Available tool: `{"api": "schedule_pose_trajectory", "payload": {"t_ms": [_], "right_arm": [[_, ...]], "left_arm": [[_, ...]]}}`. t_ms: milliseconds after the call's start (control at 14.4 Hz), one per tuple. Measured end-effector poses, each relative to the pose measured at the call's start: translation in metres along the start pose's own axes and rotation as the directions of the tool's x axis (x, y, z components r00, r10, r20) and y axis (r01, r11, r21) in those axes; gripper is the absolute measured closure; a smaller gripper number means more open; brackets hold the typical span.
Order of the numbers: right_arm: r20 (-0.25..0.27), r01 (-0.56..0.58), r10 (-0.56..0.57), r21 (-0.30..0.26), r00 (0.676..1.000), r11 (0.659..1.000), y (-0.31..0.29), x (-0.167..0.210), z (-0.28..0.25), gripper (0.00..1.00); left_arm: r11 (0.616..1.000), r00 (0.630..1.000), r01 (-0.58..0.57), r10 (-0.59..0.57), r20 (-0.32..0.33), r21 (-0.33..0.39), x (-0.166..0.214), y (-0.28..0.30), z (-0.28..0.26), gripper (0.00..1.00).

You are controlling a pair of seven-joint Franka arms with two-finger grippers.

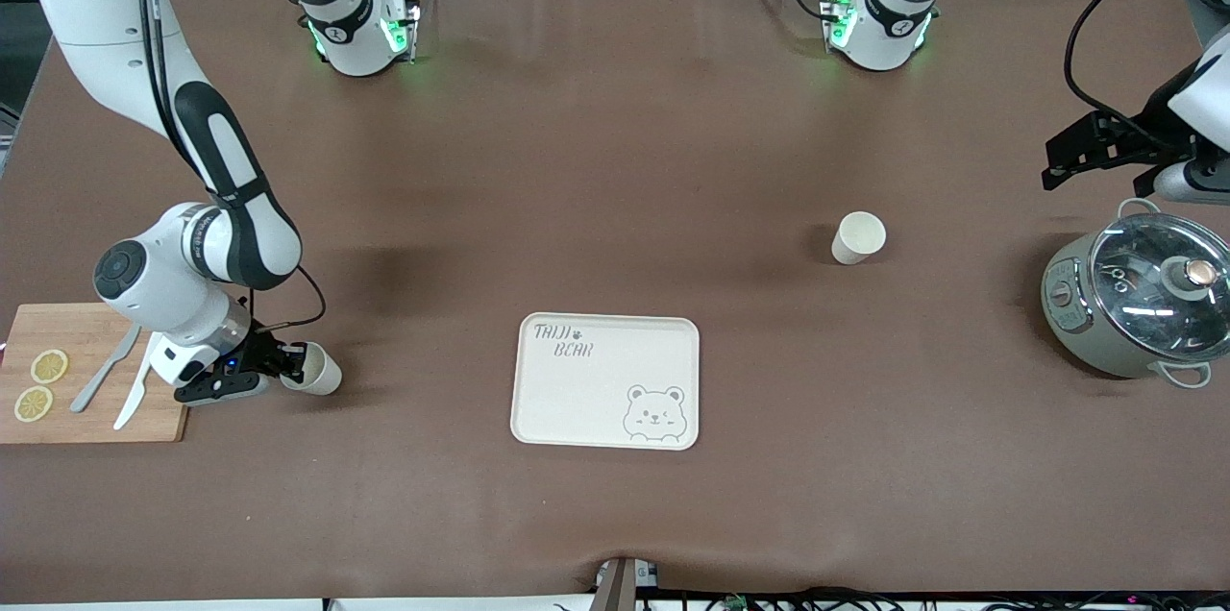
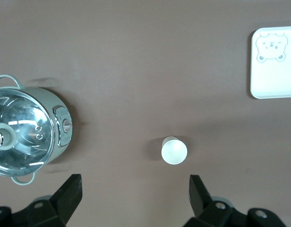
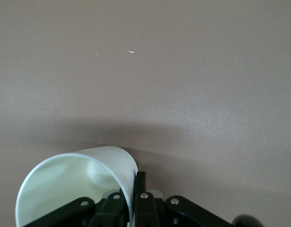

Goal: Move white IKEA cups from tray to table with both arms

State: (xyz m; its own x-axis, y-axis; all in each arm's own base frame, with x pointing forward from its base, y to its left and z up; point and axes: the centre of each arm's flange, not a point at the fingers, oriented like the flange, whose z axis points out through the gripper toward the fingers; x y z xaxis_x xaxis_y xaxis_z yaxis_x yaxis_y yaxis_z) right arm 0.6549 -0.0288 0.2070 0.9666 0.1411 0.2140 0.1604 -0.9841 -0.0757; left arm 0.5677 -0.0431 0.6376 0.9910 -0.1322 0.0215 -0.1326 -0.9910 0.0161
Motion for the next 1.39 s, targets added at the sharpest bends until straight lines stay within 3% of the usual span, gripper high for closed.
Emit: {"api": "schedule_pose_trajectory", "payload": {"t_ms": [624, 1110, 1180, 1388], "right_arm": [[-0.002, 0.008, -0.008, 0.011, 1.0, 1.0, -0.001, 0.013, -0.012, 0.0], [0.133, 0.022, -0.036, 0.104, 0.99, 0.994, 0.009, 0.062, -0.133, 0.0], [0.15, 0.024, -0.038, 0.094, 0.988, 0.995, 0.009, 0.067, -0.151, 0.0], [0.204, 0.008, -0.008, -0.002, 0.979, 1.0, -0.015, 0.084, -0.218, 0.0]], "left_arm": [[0.999, 0.999, -0.038, 0.038, 0.033, -0.003, -0.002, -0.001, 0.005, 0.0], [1.0, 0.999, -0.025, 0.026, 0.044, -0.003, -0.003, -0.008, 0.006, 0.0], [1.0, 0.999, -0.025, 0.026, 0.045, -0.004, -0.003, -0.008, 0.006, 0.0], [1.0, 0.999, -0.025, 0.025, 0.045, -0.003, -0.003, -0.008, 0.006, 0.0]]}}
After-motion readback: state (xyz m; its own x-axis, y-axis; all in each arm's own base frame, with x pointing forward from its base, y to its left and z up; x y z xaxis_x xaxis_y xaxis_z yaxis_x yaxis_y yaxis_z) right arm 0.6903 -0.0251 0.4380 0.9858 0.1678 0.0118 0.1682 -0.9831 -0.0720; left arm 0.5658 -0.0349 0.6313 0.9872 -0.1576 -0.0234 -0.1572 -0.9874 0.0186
